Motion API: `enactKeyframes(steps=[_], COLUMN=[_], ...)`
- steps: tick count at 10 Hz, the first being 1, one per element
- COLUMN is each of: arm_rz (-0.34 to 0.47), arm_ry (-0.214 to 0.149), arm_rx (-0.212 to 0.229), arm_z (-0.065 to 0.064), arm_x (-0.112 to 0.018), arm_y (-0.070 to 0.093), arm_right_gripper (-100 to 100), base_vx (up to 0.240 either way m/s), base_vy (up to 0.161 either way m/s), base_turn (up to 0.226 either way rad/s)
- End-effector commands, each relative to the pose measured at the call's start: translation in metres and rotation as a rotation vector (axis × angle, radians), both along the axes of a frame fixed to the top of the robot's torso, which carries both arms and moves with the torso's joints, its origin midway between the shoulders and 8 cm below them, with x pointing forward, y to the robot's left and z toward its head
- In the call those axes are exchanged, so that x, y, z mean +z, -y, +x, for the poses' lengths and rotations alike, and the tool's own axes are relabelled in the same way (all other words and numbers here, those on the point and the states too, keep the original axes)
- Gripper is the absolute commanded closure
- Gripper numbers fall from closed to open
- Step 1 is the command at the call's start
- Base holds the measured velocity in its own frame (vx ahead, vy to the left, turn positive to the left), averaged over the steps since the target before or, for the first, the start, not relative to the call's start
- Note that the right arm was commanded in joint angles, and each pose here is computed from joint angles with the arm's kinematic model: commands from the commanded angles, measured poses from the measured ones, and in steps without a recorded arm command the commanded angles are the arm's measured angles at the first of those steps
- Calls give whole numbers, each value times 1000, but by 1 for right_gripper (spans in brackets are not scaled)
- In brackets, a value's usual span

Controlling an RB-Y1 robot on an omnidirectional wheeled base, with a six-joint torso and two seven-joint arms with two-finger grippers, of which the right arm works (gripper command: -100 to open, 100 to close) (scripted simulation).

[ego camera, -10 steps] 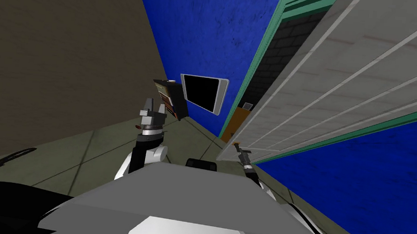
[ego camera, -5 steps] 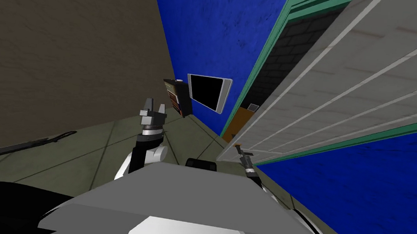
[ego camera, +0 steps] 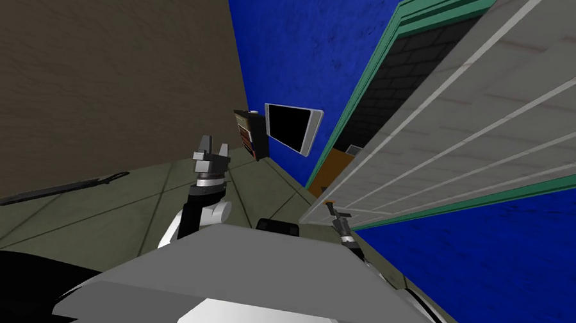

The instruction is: Pull the door open

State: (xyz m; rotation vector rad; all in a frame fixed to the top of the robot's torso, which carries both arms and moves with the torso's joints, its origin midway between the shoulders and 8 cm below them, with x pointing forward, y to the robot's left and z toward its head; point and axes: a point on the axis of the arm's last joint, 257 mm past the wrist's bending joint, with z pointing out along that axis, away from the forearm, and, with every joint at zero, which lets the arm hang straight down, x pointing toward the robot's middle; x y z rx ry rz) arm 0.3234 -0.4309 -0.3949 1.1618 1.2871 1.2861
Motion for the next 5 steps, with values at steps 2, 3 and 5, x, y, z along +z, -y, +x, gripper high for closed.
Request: enactKeyframes(steps=[2, 3, 5], arm_rz=[-1, -1, -1], arm_ry=[2, 2, 2], arm_rx=[1, 1, 1], arm_z=[-11, -11, -11], arm_x=[1, 1, 1], arm_y=[4, 4, 4], arm_right_gripper=[100, 100, 100], base_vx=[-165, -61, -8], base_vy=[-79, -6, 6], base_turn=[149, -25, -25])
